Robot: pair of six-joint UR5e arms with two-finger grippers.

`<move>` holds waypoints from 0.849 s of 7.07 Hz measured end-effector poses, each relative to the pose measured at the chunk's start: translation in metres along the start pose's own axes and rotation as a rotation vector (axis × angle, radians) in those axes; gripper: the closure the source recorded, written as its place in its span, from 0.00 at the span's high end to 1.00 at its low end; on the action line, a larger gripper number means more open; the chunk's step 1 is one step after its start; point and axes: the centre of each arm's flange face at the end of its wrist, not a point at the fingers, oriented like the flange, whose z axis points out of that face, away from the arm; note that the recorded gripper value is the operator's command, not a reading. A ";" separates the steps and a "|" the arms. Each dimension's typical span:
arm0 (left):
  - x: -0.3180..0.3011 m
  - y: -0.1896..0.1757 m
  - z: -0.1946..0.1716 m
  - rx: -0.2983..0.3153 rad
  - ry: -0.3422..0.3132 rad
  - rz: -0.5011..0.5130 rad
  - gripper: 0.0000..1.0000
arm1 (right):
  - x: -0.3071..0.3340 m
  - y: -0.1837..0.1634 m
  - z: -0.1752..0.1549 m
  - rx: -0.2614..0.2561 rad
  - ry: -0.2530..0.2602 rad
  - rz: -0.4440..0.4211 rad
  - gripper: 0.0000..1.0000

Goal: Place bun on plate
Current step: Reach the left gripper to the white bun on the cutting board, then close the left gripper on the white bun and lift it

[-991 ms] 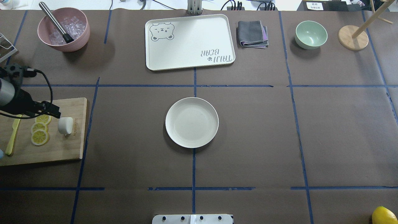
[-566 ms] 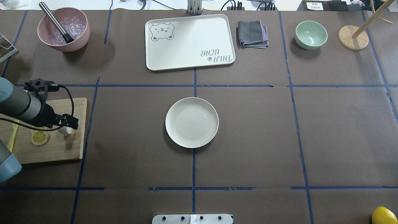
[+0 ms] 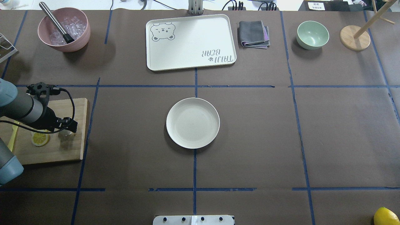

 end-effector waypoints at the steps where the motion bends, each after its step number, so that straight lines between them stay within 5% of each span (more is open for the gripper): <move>1: 0.001 0.000 0.001 -0.002 0.000 0.000 0.14 | 0.000 0.000 0.000 0.000 0.000 0.000 1.00; 6: 0.040 -0.015 -0.015 0.024 0.044 0.003 0.14 | 0.000 0.001 0.000 -0.001 -0.001 0.001 1.00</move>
